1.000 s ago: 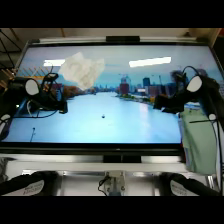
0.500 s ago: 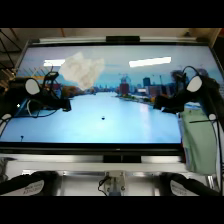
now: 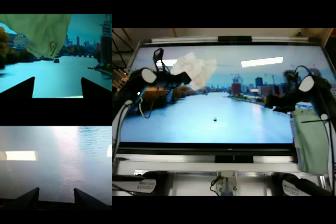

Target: Fold the shirts.

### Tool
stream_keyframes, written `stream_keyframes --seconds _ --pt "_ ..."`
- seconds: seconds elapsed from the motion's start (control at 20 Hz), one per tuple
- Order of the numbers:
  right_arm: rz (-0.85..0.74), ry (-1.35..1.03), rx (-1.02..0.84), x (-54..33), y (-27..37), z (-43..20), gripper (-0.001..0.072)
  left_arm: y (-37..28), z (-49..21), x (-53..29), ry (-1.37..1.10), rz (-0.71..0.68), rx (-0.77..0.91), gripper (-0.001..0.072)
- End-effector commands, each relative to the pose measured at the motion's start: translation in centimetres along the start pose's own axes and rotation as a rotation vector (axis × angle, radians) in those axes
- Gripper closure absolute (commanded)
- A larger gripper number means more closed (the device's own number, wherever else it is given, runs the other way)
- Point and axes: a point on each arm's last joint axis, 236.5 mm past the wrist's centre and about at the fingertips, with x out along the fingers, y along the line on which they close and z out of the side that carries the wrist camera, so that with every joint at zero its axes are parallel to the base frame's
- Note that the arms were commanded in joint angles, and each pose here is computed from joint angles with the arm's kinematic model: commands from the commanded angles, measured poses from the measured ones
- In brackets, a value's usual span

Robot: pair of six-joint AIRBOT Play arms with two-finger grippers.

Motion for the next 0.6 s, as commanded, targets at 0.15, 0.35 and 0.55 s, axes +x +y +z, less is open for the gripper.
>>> stream_keyframes --seconds 0.15,0.35,0.55 --pt "0.030 0.004 0.008 0.0 0.7 -0.1 0.0165 3.5 -0.4 10.8 0.189 0.019 -0.082 -0.0002" --pt "0.030 0.005 0.009 0.0 0.7 -0.1 0.0165 3.8 -1.0 13.6 0.190 0.021 -0.104 0.0032" --pt "0.030 -0.011 0.000 0.0 0.7 0.3 0.0165 2.2 0.1 12.4 0.169 -0.026 -0.127 0.0675"
